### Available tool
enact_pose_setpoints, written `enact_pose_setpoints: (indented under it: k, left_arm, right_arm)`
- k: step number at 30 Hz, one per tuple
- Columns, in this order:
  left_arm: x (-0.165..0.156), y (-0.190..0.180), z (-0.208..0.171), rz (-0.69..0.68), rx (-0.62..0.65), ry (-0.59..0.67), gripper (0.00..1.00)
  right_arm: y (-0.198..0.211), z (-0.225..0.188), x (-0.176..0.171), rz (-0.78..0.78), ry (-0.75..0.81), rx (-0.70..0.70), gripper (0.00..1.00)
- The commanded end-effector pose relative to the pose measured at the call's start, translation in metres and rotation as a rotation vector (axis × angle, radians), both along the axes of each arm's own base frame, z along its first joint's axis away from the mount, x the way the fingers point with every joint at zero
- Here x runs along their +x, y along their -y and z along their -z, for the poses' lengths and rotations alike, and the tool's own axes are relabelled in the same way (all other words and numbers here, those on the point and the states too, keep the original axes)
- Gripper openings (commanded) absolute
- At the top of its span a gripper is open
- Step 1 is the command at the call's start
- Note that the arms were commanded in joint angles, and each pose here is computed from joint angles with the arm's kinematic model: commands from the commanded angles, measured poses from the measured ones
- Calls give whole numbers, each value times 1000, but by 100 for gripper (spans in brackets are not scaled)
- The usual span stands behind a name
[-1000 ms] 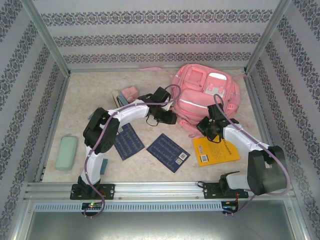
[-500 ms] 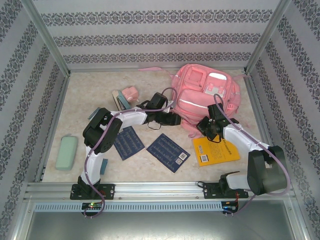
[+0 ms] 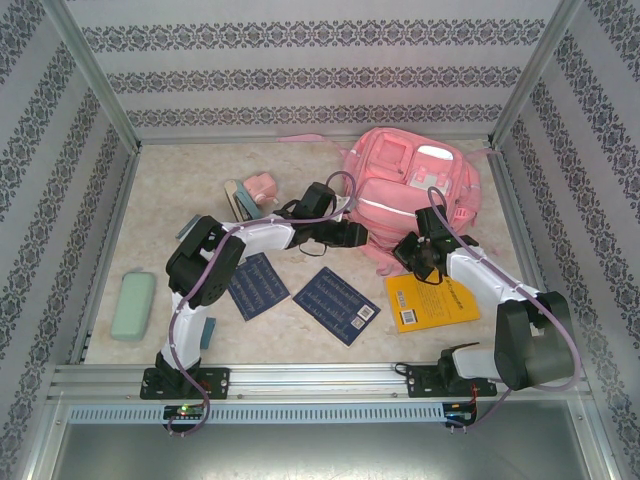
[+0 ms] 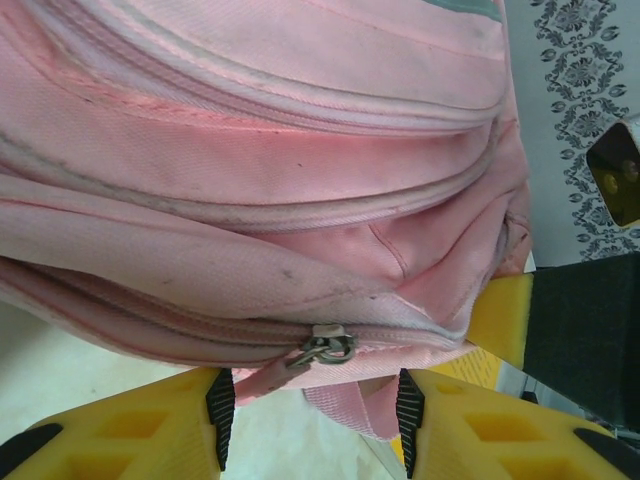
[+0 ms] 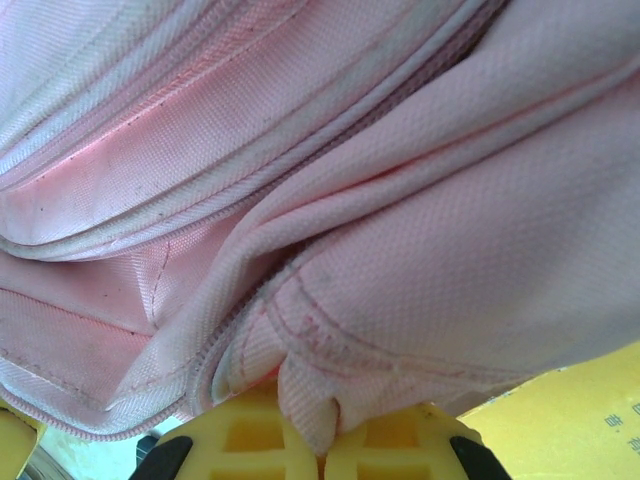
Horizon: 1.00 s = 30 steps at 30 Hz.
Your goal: Pack the student bag
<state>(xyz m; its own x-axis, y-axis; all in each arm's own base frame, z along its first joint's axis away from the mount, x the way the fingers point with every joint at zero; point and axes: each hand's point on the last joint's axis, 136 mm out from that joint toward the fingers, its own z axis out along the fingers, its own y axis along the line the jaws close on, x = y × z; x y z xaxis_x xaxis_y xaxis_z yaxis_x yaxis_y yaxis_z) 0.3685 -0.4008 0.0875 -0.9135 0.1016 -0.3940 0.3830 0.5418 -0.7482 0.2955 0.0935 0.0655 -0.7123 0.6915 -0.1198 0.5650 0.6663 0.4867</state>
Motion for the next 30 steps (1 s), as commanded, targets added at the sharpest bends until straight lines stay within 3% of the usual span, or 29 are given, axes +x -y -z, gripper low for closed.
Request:
enact_pose_setpoints:
  k: [1, 19, 23, 30]
  left_arm:
    - [-9, 17, -5, 56, -53, 11, 49]
    - [-2, 10, 26, -29, 41, 8, 50]
    - [5, 12, 19, -39, 26, 24, 46]
    - [4, 17, 0, -35, -36, 27, 30]
  right_arm:
    - [-9, -11, 7, -40, 28, 17, 0]
    - [-14, -14, 6, -55, 30, 20, 1]
    - [-13, -14, 5, -57, 28, 20, 1]
    - [-13, -12, 1, -57, 24, 17, 1]
